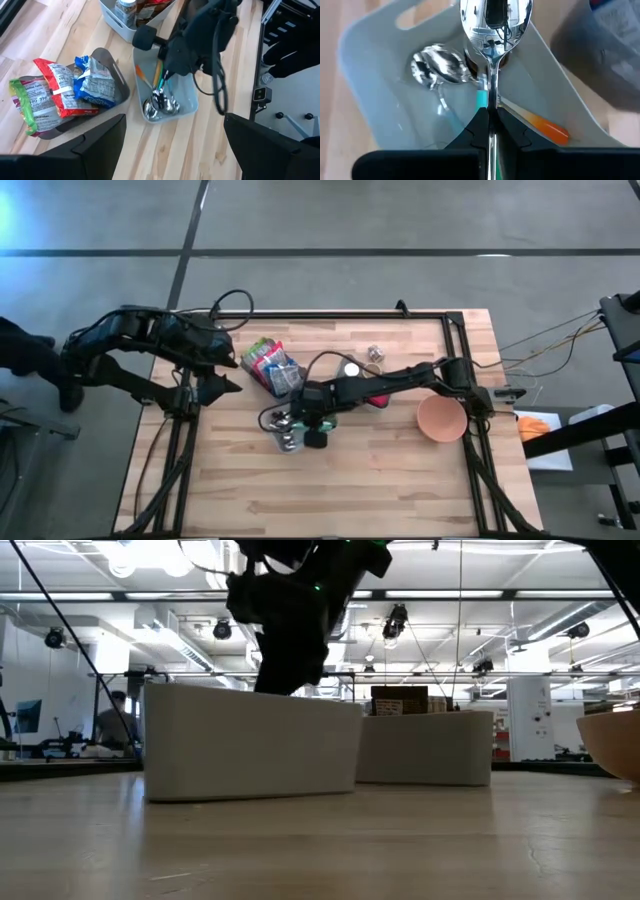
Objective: Pick & Place Food Item
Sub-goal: Put the silver spoon into the bottom gray bin
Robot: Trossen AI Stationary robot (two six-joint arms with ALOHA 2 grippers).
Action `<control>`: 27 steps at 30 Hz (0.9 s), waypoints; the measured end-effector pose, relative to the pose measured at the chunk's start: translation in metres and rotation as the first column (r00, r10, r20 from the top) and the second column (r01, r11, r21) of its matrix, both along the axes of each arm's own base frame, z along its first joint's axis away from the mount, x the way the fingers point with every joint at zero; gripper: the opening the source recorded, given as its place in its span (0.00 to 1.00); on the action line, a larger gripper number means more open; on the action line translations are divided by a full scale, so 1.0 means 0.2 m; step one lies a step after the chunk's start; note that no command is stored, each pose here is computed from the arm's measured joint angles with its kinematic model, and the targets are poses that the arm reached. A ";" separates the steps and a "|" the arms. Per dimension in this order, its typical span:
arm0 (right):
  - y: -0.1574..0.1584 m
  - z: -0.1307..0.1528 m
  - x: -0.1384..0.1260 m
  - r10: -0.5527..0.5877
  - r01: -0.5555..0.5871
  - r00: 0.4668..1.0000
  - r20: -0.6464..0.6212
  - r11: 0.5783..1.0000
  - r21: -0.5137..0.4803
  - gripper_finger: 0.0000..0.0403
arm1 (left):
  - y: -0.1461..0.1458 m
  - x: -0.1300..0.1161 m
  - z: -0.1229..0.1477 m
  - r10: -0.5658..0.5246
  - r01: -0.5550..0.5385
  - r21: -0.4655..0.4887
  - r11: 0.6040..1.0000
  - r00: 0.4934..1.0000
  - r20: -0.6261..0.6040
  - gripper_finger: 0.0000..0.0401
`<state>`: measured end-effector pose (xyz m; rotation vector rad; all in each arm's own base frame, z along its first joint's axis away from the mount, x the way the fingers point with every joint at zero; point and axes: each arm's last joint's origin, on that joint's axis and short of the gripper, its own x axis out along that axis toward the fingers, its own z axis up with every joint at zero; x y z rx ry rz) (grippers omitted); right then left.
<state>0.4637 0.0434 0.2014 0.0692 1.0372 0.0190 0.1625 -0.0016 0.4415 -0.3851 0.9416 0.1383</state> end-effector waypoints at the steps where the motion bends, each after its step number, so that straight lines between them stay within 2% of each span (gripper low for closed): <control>1: 0.00 0.00 -0.01 -0.001 0.001 1.000 -0.014 1.000 -0.001 0.02 | 0.00 0.00 0.00 -0.001 0.001 0.001 1.000 1.000 0.000 0.84; 13: -0.02 -0.02 -0.05 -0.035 0.037 0.992 -0.125 0.999 0.013 0.02 | 0.00 -0.01 0.00 -0.001 0.001 0.001 1.000 1.000 -0.015 0.84; 27: -0.04 -0.06 -0.07 -0.049 0.067 0.982 -0.180 0.994 0.091 0.02 | 0.00 -0.01 -0.01 -0.001 0.001 0.001 1.000 1.000 -0.019 0.84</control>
